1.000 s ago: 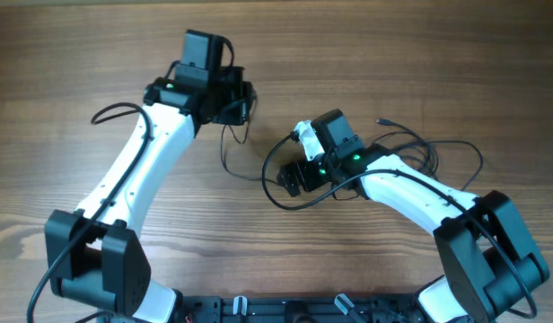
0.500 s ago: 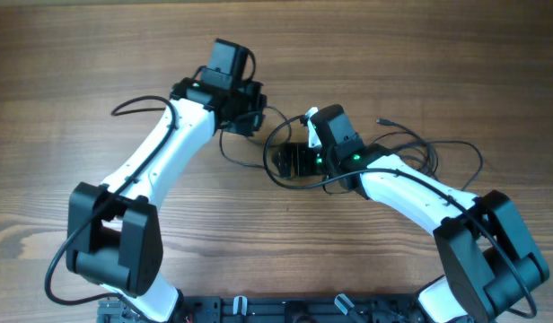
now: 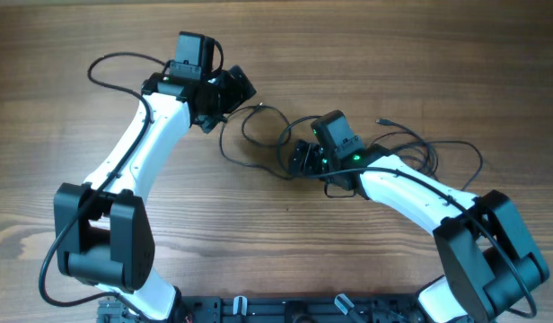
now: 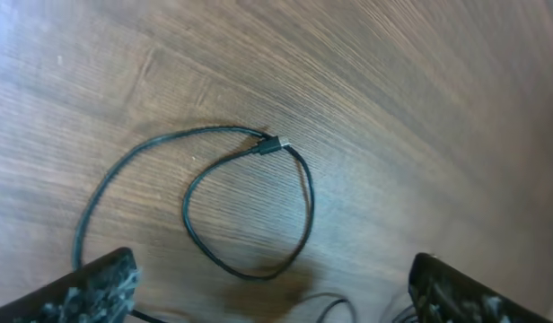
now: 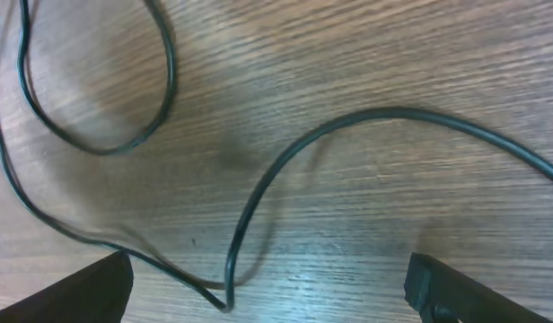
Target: Untangle cables
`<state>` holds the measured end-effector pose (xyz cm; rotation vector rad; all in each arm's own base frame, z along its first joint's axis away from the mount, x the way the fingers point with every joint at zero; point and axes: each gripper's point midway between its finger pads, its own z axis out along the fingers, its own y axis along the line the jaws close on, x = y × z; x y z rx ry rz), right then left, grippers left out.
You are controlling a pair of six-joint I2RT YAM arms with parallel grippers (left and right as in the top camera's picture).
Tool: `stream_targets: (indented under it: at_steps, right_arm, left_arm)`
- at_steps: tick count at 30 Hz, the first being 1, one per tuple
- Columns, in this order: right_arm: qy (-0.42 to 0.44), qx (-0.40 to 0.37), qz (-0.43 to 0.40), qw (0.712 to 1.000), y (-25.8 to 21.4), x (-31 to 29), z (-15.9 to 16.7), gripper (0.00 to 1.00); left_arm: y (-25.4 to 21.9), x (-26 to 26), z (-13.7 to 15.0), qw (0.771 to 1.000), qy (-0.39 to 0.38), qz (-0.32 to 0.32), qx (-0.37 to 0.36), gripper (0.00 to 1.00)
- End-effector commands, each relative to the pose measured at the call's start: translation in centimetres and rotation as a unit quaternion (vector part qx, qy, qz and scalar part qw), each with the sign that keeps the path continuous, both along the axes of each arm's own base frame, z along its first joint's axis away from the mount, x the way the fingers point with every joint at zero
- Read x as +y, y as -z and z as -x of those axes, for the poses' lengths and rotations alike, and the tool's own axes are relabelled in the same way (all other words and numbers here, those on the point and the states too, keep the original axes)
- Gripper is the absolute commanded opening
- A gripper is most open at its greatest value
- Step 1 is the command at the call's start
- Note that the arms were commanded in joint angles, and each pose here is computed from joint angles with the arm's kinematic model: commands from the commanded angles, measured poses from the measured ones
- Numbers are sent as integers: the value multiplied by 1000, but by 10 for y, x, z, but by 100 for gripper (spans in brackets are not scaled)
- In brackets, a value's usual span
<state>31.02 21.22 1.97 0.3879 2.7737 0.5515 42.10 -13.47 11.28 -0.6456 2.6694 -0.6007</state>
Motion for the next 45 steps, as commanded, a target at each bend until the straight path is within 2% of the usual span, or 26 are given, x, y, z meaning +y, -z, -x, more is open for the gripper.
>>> stream_targets:
  at_steps: [1,5,7,11,13,15,20,22,23,26,28,31,32,34,38,42,45]
  right_arm:
    - [41,12,-8,999,13,1,-4,100]
    - [48,-1,-37,998,22,14,-18,98]
    - [54,8,-49,997,28,18,-19,90]
    - [44,-15,-79,996,30,32,-31,52]
    - [51,-42,-65,996,27,27,-41,18]
    - [38,-71,-45,996,21,21,-53,5]
    - [-41,-120,-1,992,-22,14,-75,5]
    - [-49,-114,-1,992,-51,15,-74,5]
    - [-80,-123,-12,989,-74,22,-72,5]
    - [-165,-177,-43,969,-141,39,-62,4]
    - [-174,-232,-58,955,-189,38,-58,5]
    - [-175,-274,-68,943,-226,32,-48,4]
    - [-198,-302,-55,931,-238,30,-44,5]
    - [-243,-330,-22,912,-240,30,-44,5]
    - [-309,-340,27,888,-217,33,-50,5]
    - [-396,-326,79,855,-163,43,-64,5]
    - [-425,-316,85,844,-127,53,-77,5]
  left_arm:
    - [4,14,-4,996,49,-72,-26,100]
    - [7,22,-2,995,39,-94,-20,100]
    - [7,22,-1,995,40,-94,-17,100]
    - [10,24,5,994,41,-97,-4,100]
    - [11,25,8,994,41,-98,2,100]
    - [12,25,10,994,42,-99,8,100]
    - [16,27,17,994,44,-102,24,100]
    - [17,27,20,993,44,-103,30,100]
    - [17,27,21,993,44,-103,31,100]
    - [17,27,20,993,44,-103,31,100]
    - [17,27,21,993,44,-103,31,100]
    - [17,27,21,993,44,-103,31,100]
    - [17,27,21,993,44,-103,31,100]
    - [17,27,21,993,44,-103,31,100]
    - [17,27,20,993,44,-103,31,100]
    - [17,27,20,993,44,-103,31,100]
    - [17,27,20,993,44,-103,31,100]
